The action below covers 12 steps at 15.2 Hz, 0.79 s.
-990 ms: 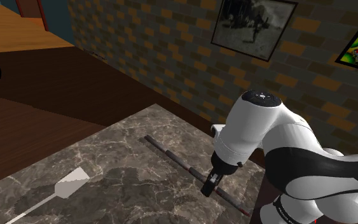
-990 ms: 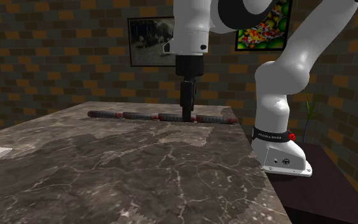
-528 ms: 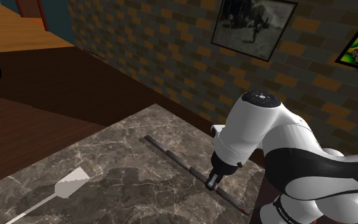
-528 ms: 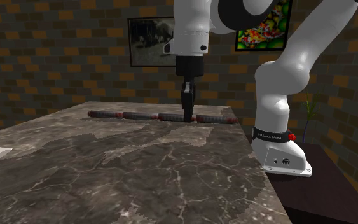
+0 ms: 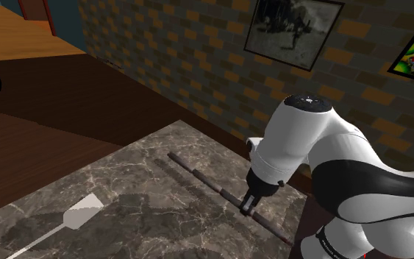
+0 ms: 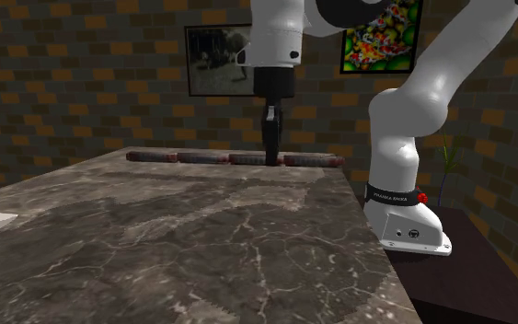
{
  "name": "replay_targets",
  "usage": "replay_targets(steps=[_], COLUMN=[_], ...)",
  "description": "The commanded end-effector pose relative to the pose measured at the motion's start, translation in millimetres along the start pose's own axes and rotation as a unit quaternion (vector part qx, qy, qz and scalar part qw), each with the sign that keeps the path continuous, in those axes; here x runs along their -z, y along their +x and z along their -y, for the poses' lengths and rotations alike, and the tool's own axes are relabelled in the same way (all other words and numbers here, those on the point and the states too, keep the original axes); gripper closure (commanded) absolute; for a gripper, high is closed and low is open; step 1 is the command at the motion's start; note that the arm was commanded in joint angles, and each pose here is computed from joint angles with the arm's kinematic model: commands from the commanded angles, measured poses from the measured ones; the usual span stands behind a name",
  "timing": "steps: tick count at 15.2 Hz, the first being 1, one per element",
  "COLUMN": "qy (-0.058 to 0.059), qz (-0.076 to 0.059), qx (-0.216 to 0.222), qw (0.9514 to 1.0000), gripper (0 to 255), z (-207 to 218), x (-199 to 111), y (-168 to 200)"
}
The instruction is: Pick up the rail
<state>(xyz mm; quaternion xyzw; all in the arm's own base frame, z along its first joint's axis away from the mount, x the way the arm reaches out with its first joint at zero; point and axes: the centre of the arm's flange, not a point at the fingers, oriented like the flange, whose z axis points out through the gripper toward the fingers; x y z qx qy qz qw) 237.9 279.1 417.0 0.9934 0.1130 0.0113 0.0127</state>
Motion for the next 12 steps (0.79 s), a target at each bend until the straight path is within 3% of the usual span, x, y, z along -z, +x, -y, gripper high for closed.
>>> replay_targets(steps=[1, 12], qy=[0.000, 0.000], qz=[0.000, 0.000], qx=[0.000, 0.000], qw=[1.0000, 1.0000], gripper=[255, 255], z=[1, -1], x=[10, 58], y=[0, 1])
